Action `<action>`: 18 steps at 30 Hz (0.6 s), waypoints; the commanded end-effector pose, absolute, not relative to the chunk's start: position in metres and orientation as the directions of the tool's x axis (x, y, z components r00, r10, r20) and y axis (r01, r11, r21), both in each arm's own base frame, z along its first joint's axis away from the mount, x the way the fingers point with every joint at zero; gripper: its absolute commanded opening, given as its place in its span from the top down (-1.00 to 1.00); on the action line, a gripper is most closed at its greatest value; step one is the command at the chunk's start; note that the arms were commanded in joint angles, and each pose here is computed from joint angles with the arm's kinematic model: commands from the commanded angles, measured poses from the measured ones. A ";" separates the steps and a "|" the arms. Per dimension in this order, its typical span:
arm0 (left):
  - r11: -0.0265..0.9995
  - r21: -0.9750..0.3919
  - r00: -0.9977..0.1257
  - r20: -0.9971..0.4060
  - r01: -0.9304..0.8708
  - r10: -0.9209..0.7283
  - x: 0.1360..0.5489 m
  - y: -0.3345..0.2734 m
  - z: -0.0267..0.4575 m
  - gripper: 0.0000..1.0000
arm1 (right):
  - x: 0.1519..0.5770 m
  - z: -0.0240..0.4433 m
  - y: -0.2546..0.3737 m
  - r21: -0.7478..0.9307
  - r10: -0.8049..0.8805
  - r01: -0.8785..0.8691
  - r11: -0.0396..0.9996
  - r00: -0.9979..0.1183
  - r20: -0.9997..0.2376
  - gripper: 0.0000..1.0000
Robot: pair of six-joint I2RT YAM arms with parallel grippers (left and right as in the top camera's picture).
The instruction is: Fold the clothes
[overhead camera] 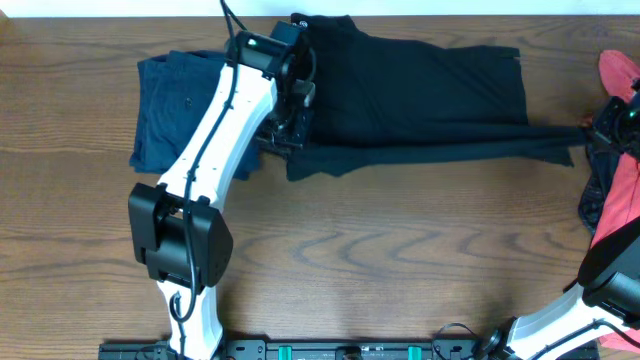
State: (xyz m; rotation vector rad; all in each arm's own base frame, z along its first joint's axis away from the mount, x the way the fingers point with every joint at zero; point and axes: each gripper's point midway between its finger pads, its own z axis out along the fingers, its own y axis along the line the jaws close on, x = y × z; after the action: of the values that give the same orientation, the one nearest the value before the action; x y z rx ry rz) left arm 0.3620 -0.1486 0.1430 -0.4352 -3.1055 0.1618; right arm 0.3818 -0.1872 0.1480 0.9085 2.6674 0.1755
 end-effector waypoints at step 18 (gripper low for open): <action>0.955 0.020 -0.938 -0.187 0.295 0.293 0.413 -0.133 0.105 0.85 | 0.448 0.099 -0.188 0.350 0.626 0.528 0.774 -0.721 -0.297 0.97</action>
State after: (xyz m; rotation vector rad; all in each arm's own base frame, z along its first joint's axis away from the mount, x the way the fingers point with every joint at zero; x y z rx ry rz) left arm 0.4092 -0.1456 0.1065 -0.4858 -3.2783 0.1219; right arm 0.4390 -0.1913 0.0902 0.8943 2.6042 0.2949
